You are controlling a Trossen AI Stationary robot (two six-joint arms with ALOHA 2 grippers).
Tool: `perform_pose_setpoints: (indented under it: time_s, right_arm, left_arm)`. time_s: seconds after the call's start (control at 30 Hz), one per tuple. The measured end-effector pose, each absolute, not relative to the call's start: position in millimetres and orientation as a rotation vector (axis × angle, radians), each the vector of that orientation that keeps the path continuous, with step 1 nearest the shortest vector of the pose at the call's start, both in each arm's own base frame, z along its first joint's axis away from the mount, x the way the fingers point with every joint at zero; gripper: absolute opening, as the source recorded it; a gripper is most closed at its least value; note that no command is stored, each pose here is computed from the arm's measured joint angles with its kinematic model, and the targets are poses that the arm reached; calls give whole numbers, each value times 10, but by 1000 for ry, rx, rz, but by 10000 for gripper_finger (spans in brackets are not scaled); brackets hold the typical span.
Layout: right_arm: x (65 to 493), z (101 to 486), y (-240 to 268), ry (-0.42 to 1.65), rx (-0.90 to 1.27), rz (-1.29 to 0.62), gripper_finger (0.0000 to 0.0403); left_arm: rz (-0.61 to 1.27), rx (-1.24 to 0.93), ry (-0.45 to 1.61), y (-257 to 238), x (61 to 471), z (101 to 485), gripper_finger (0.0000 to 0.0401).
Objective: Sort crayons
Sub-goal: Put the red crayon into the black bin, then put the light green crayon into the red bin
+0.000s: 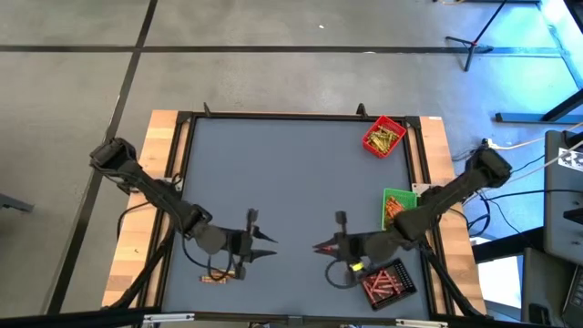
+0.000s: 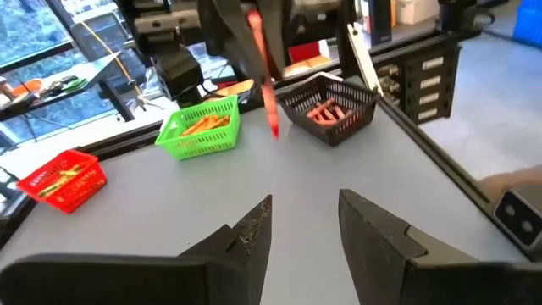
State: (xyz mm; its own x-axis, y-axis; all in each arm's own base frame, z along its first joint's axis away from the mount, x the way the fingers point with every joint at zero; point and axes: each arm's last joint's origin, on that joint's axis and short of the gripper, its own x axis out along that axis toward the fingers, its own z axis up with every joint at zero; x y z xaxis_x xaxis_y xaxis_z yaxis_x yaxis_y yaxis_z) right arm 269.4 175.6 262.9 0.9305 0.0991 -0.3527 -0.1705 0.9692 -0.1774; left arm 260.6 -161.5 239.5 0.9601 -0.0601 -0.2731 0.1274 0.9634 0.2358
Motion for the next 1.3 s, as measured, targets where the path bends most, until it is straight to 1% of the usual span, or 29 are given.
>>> perform_pose_setpoints:
  time_s: [0.1, 0.23, 0.37, 0.5, 0.63, 0.7, 0.8, 0.93, 1.0, 1.1, 1.3]
  right_arm:
    - [2512, 2719, 1809, 450, -135, 155, 13]
    - [2311, 2746, 1926, 659, 14, 244, 26]
    - [2100, 2706, 2046, 830, 138, 266, 16]
    - [1878, 2604, 2123, 1010, 266, 193, 13]
    - [1705, 2470, 2184, 1167, 357, 59, 29]
    - [1654, 2417, 2220, 1237, 406, 18, 29]
    - [1607, 2344, 2281, 1310, 446, -13, 19]
    - [1595, 2248, 2333, 1354, 432, -39, 15]
    - [1608, 2186, 2351, 1367, 419, -64, 24]
    - [1635, 2099, 2376, 1389, 442, -122, 49]
    - [1707, 2066, 2365, 1412, 477, -130, 118]
  left_arm:
    - [-71, 272, 271, -1651, 2572, 2390, 121]
    - [-30, 281, 272, -1647, 2565, 2389, 121]
    - [-19, 283, 272, -1642, 2566, 2389, 121]
    - [-19, 282, 271, -1642, 2566, 2389, 121]
    - [-19, 282, 271, -1642, 2566, 2390, 122]
    - [-19, 282, 271, -1642, 2566, 2390, 122]
    - [-19, 282, 270, -1642, 2567, 2391, 122]
    - [-18, 282, 270, -1641, 2568, 2391, 122]
    - [-16, 282, 271, -1632, 2573, 2390, 122]
    - [-10, 281, 271, -1618, 2582, 2391, 122]
    - [-3, 280, 273, -1599, 2594, 2390, 122]
